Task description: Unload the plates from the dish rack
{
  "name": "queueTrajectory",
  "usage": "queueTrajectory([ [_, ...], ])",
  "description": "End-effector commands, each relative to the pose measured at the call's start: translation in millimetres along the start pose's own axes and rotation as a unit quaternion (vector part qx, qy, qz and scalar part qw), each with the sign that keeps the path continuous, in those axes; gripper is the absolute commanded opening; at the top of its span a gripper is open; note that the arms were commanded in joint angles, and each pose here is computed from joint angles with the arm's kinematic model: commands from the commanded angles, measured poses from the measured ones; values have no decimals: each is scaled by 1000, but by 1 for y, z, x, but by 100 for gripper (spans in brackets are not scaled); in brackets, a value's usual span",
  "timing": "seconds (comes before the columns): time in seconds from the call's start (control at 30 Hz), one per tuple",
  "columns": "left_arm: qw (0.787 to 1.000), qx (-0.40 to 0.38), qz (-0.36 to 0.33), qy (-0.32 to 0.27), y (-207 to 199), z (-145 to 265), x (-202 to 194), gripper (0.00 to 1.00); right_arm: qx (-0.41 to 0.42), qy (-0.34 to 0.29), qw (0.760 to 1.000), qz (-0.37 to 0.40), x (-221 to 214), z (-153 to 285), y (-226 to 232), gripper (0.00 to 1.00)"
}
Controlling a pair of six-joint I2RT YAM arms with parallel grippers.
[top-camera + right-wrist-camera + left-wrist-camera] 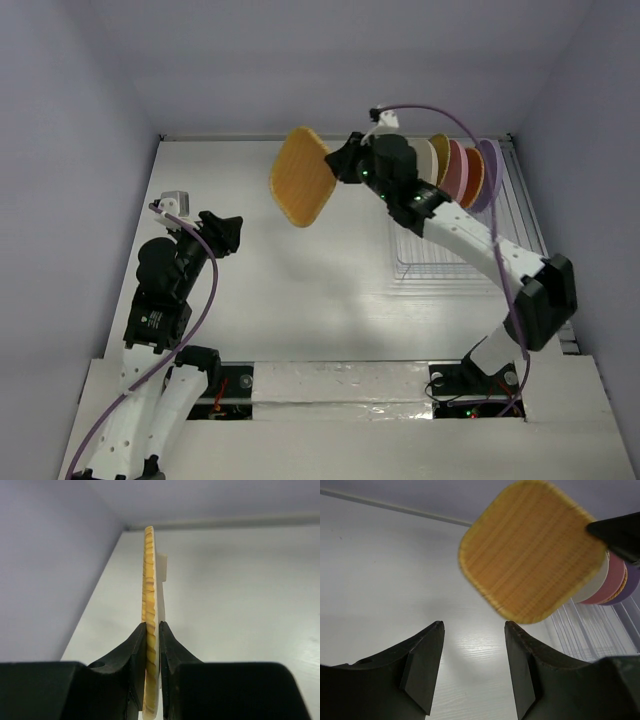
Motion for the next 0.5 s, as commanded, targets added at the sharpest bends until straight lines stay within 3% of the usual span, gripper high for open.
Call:
queueTrajectory([
  [0.0, 999, -5, 1, -41, -7, 4, 25, 48, 101, -32, 990, -88, 6, -21, 55, 0],
  [0.27, 999, -5, 1, -40, -7, 4, 24, 48, 93, 54, 979, -173, -97, -104, 69, 0],
  [0.47, 999, -14, 0, -38, -9, 4, 23, 48, 62, 90, 970, -219, -152, -128, 66, 0],
])
Point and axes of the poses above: each gripper's point midway between its finger pads, its own z axis back along the fingers, its own y axis along the line the jaws close on, x = y × z, the point moved 6 cm from there along z, back along the fingers, and after that the axes turned 2 degrees about -z, right-handed, at the moved point
